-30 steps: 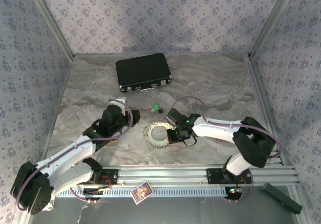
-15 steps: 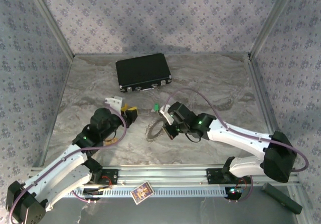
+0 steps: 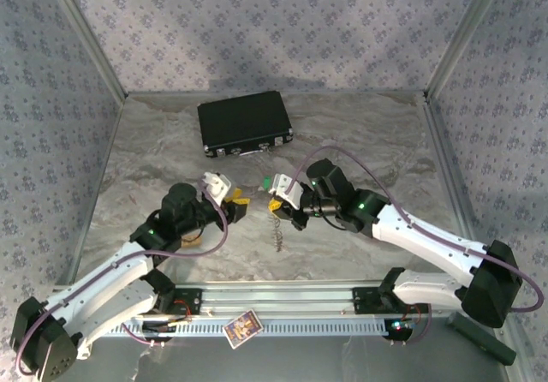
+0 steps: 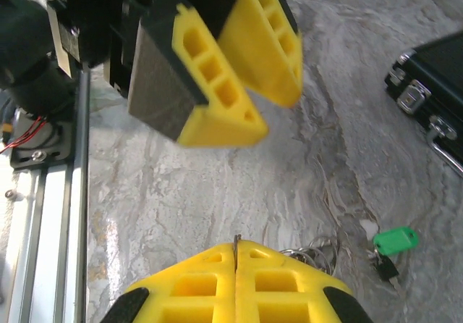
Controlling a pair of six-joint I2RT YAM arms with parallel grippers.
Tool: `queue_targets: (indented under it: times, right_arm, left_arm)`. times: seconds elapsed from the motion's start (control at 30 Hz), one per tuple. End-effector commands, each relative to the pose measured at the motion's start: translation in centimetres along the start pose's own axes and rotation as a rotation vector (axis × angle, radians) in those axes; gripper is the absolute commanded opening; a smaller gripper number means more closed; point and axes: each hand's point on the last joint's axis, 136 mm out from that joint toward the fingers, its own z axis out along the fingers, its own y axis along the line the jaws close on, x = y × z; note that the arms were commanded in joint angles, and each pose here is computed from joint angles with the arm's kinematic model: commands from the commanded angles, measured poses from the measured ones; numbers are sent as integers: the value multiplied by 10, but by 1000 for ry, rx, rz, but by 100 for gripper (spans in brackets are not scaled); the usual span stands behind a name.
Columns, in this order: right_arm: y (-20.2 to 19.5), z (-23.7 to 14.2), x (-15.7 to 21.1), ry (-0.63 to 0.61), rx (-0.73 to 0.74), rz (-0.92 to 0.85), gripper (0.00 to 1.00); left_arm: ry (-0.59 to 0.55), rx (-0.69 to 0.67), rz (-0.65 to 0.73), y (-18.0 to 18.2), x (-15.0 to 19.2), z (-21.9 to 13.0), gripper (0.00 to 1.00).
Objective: Put the keys on the keyring
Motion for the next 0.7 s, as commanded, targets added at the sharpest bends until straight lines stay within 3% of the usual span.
queue_targets:
  times: [0.0,0.67]
  right_arm:
    - [11,-5,-14,-67,-72,-90,0]
    - [25,4,-21,-73,-182,-77,0]
  left_arm:
    - [-30,177,133,-38,1,4,37]
    - [-74,355,229,-71,6,5,29]
